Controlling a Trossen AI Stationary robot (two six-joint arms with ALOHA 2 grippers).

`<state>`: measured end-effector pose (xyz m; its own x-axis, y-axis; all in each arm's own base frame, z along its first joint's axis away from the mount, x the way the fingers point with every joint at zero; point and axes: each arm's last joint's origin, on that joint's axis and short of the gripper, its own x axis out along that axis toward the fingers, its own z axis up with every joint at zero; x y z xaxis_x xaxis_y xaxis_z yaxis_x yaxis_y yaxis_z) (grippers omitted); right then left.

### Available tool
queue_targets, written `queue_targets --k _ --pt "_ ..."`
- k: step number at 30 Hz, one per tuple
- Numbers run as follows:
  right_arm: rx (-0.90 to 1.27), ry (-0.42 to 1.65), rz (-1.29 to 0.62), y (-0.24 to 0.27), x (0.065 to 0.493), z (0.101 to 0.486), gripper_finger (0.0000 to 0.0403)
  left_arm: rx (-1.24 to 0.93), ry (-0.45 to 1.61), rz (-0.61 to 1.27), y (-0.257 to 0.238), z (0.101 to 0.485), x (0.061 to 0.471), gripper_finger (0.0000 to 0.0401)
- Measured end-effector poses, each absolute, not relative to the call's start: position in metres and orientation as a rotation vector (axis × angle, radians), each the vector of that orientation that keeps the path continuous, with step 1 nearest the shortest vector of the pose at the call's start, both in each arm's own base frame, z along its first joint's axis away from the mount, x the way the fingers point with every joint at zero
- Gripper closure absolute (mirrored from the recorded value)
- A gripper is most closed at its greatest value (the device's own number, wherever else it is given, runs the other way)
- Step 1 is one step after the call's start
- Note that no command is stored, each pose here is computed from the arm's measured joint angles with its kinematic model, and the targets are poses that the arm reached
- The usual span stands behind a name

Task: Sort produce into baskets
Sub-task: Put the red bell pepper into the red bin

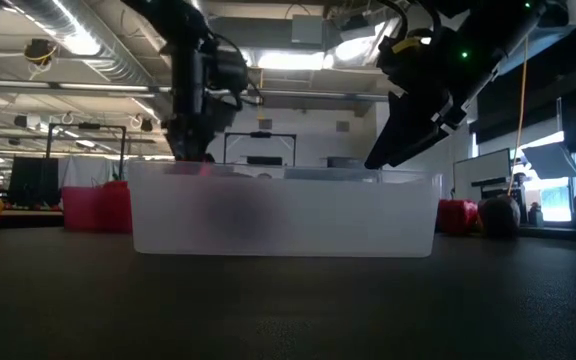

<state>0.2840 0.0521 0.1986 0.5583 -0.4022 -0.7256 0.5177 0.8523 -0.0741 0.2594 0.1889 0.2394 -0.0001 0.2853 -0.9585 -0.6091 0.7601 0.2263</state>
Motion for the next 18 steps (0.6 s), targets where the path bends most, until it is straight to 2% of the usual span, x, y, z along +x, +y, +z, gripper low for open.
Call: queue_targets --k 9,18 --pt "0.164 0.793 -0.538 0.053 0.286 0.200 0.0111 -0.301 1.362 0.640 0.189 0.204 0.259 0.0079" --pt "0.168 0.792 -0.530 0.053 0.286 0.200 0.0111 -0.297 1.338 0.648 0.189 0.197 0.259 0.0077"
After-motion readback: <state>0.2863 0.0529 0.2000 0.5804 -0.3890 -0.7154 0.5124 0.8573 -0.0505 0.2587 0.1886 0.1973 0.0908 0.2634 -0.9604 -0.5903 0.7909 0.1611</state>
